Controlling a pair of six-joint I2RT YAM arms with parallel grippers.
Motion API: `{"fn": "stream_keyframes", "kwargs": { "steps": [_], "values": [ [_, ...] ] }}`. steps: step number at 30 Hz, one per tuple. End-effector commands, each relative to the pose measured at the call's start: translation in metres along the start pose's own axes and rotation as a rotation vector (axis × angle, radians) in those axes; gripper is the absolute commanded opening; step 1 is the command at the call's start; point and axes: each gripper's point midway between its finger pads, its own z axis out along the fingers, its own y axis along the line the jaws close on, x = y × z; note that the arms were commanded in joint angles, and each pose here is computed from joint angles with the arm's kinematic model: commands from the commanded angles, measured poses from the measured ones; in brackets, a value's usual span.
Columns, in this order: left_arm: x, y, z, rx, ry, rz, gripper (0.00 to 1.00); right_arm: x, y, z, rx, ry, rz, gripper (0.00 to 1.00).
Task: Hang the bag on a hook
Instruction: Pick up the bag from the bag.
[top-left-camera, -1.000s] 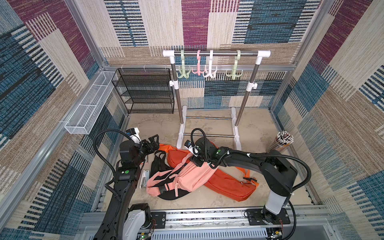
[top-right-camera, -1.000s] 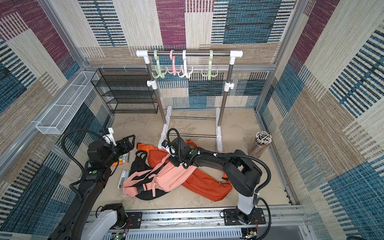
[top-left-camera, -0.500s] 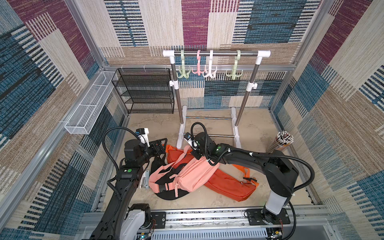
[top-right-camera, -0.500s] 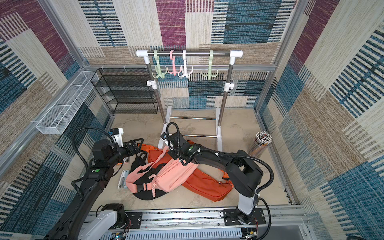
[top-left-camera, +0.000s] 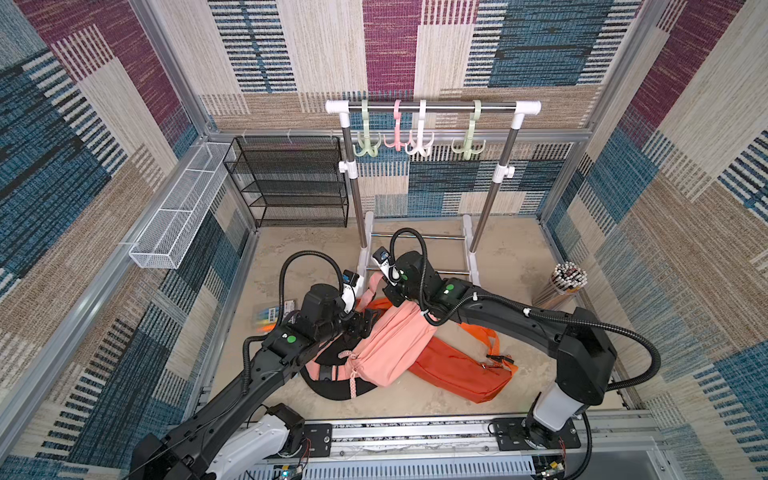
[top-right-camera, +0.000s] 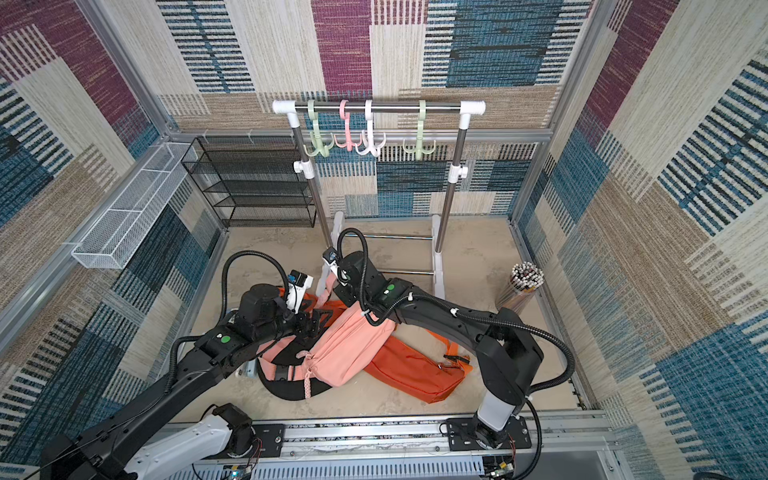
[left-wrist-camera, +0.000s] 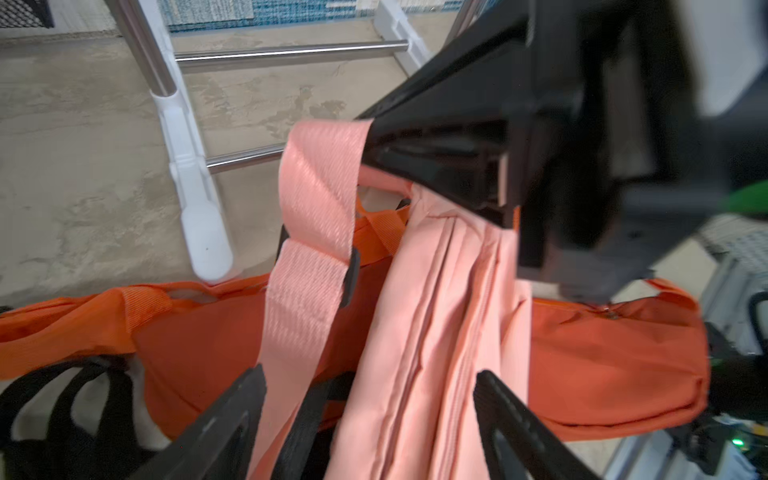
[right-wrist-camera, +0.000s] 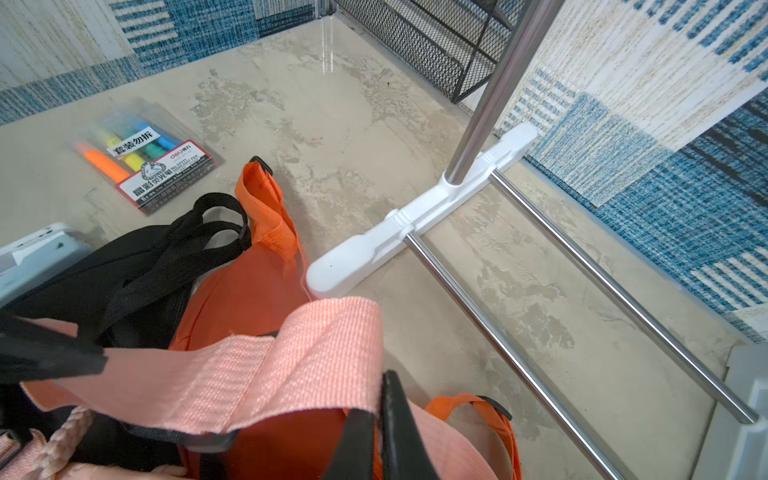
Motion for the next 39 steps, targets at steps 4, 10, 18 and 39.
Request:
{"fn": "stream_keyframes", "kwargs": {
  "steps": [4,10,18,39],
  "values": [
    [0.009,0.050,0.008,-0.327,-0.001,0.070,0.81,-0.018,0.010,-0.021,-0.079,-0.069,0.040,0.10],
    [-0.007,0.061,0.019,-0.395,-0.084,0.080,0.58,-0.018,0.019,-0.042,-0.152,-0.096,0.055,0.10],
    [-0.045,0.030,0.020,-0.248,-0.089,0.108,0.00,-0.003,0.011,-0.056,-0.116,-0.113,0.099,0.12],
    [-0.101,-0.014,-0.036,-0.041,-0.215,0.166,0.00,0.023,-0.036,-0.022,0.130,-0.206,0.209,0.28]
  ]
}}
